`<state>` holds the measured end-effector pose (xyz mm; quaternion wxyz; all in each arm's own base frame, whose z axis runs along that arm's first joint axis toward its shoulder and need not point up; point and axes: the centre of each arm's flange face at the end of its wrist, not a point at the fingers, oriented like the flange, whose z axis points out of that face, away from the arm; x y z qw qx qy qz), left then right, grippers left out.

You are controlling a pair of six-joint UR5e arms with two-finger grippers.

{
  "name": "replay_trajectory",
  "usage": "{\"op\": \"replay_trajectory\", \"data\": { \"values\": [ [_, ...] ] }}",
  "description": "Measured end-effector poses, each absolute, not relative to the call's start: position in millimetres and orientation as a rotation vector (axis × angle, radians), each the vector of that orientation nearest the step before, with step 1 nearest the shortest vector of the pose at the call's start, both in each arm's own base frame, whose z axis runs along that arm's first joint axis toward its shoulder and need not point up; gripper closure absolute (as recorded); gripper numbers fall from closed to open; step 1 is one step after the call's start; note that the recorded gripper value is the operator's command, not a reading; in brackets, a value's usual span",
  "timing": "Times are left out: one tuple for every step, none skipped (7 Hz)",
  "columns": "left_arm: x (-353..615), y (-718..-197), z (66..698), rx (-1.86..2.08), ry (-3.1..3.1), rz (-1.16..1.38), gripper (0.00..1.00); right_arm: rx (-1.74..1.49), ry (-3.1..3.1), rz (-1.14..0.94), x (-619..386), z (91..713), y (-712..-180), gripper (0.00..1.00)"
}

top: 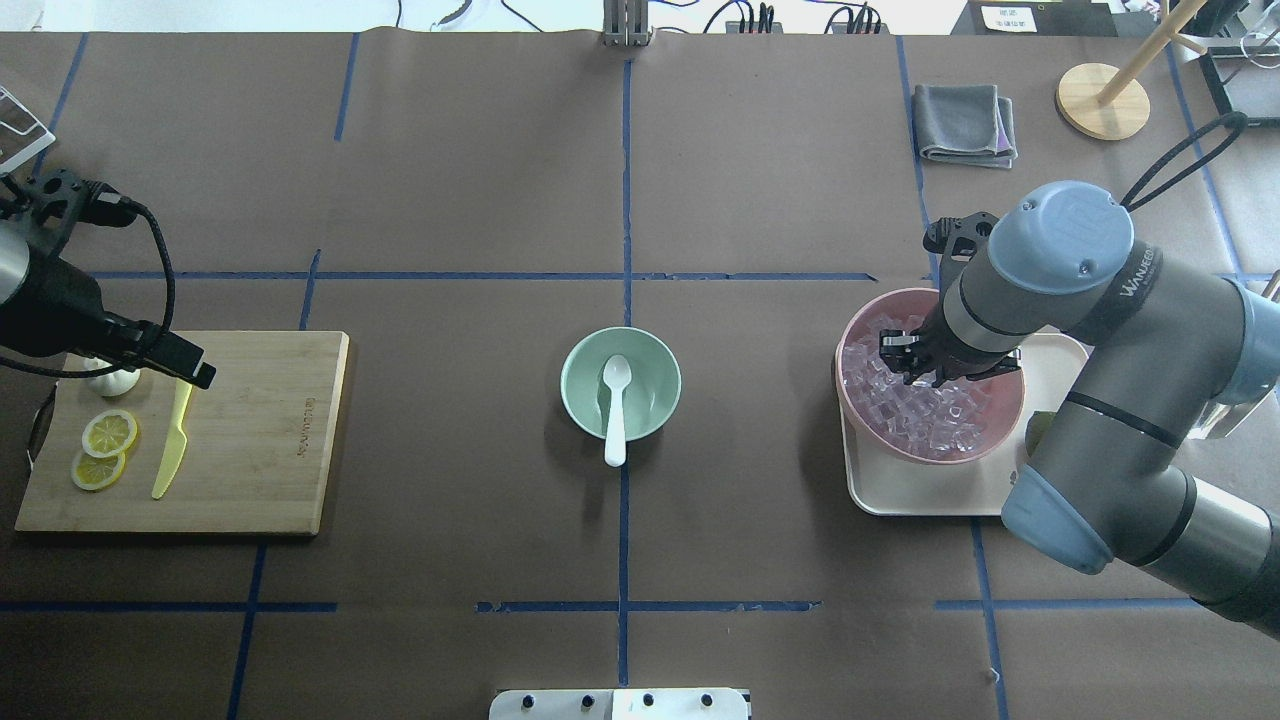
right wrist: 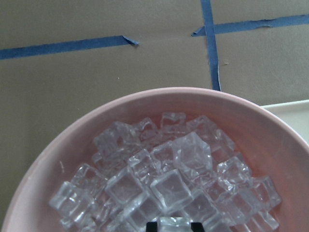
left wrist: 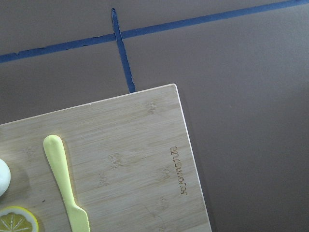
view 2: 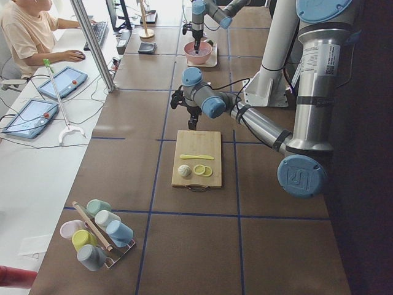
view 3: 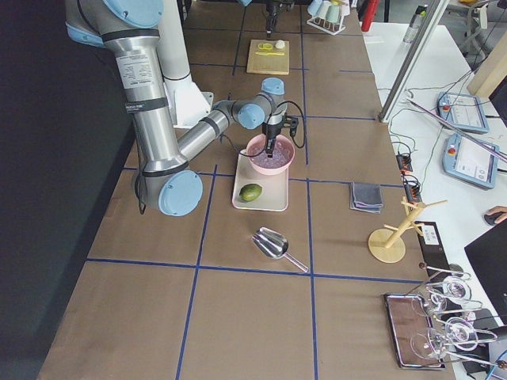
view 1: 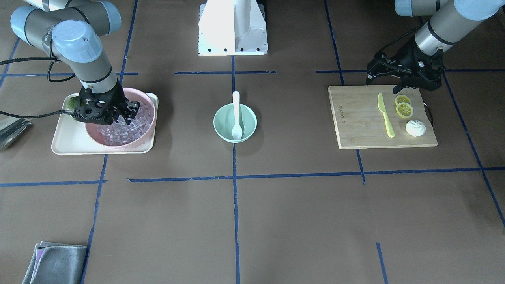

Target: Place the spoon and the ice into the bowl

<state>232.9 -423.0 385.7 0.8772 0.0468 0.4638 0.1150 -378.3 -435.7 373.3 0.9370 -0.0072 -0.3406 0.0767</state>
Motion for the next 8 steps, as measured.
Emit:
{"op": "replay_trajectory", "data": {
  "values": [
    [232.9,-423.0,385.9,0.098,0.967,0.24,0.08,-0.011,-0.704,0.155,-376.6,368.8,-435.0,1.0],
    [232.9,-423.2,386.0,0.098,0.966,0.239,0.08,-0.002,-0.723,0.148,-375.6,358.1,-432.7,1.0],
    [232.8,-423.2,386.0,0.098,0.966,0.239,0.08,0.013,-0.756,0.136,-378.8,337.3,-431.1,1.0],
    [232.6,-423.2,386.3,0.098,0.966,0.239,0.08,0.018,-0.8,0.135,-392.7,308.0,-426.2,1.0],
    [232.3,-423.0,386.8,0.097,0.966,0.238,0.07,-0.002,-0.844,0.16,-417.5,278.1,-415.9,1.0],
    [232.5,-423.1,387.9,0.094,0.965,0.237,0.07,-0.028,-0.877,0.19,-445.8,250.4,-408.7,1.0],
    [233.0,-423.3,389.3,0.091,0.963,0.237,0.07,-0.045,-0.897,0.223,-473.9,225.0,-407.0,1.0],
    [233.5,-423.5,390.3,0.09,0.962,0.237,0.07,-0.052,-0.918,0.27,-499.8,205.4,-411.4,0.99]
  ]
}}
